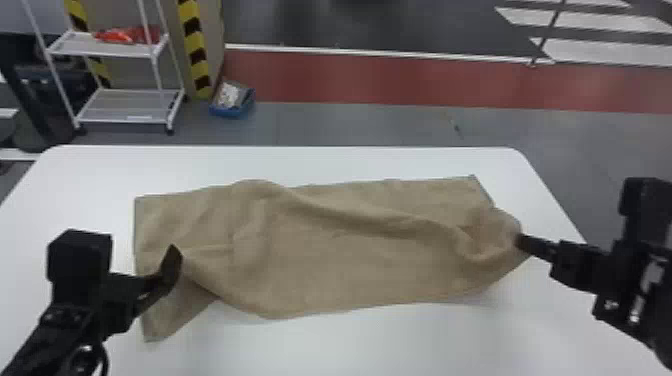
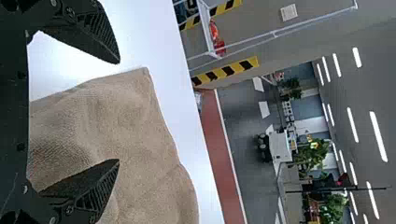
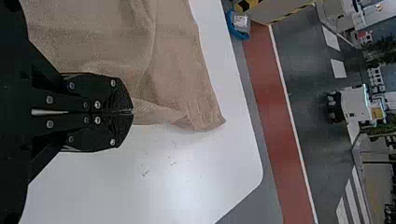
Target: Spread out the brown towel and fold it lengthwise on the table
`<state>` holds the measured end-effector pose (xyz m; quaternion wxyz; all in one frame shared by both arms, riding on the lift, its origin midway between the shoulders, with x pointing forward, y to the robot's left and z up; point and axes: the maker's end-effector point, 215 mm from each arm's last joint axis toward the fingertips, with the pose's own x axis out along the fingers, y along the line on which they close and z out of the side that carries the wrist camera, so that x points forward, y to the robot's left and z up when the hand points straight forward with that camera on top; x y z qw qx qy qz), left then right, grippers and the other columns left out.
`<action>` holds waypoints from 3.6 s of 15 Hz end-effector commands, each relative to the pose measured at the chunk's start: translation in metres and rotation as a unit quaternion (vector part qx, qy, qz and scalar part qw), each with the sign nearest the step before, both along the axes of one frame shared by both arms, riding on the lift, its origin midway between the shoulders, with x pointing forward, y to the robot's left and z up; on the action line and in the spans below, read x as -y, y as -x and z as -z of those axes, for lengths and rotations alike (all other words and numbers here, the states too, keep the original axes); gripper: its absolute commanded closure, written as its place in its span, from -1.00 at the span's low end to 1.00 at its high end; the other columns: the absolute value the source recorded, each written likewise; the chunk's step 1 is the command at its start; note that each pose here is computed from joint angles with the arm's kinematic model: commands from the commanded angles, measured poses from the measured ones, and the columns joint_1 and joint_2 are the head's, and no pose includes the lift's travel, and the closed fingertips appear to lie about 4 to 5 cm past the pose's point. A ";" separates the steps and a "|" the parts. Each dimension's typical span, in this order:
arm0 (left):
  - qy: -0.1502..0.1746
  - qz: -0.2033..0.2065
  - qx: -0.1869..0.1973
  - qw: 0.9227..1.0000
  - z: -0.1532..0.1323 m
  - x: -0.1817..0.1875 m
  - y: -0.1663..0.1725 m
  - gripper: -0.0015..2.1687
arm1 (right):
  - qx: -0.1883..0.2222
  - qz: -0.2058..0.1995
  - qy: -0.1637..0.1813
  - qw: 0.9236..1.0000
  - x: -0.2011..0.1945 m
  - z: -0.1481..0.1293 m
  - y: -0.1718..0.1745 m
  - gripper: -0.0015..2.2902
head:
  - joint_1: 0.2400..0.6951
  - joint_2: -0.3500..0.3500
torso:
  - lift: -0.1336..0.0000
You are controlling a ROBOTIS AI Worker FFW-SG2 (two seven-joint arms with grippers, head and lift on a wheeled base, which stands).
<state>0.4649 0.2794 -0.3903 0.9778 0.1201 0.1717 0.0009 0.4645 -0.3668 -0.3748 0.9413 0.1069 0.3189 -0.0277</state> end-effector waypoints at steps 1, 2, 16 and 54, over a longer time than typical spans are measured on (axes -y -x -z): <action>0.033 0.005 -0.015 0.999 0.001 0.002 0.026 -0.90 | 0.004 0.008 0.022 1.000 0.013 0.007 -0.006 0.32 | 1.00 -0.28 | -0.85; 0.054 0.008 -0.025 0.998 0.004 0.006 0.036 -0.90 | 0.005 0.010 0.031 0.999 0.019 0.011 -0.008 0.32 | 1.00 -0.32 | -0.85; 0.042 0.020 -0.154 0.987 0.061 0.010 0.101 -0.52 | 0.018 0.018 0.041 0.999 0.040 0.023 -0.001 0.32 | 1.00 -0.57 | -0.85; 0.008 -0.101 -0.154 0.983 -0.017 -0.084 0.086 0.28 | 0.032 -0.032 -0.053 0.998 0.000 -0.034 -0.008 0.32 | 1.00 -0.06 | -0.85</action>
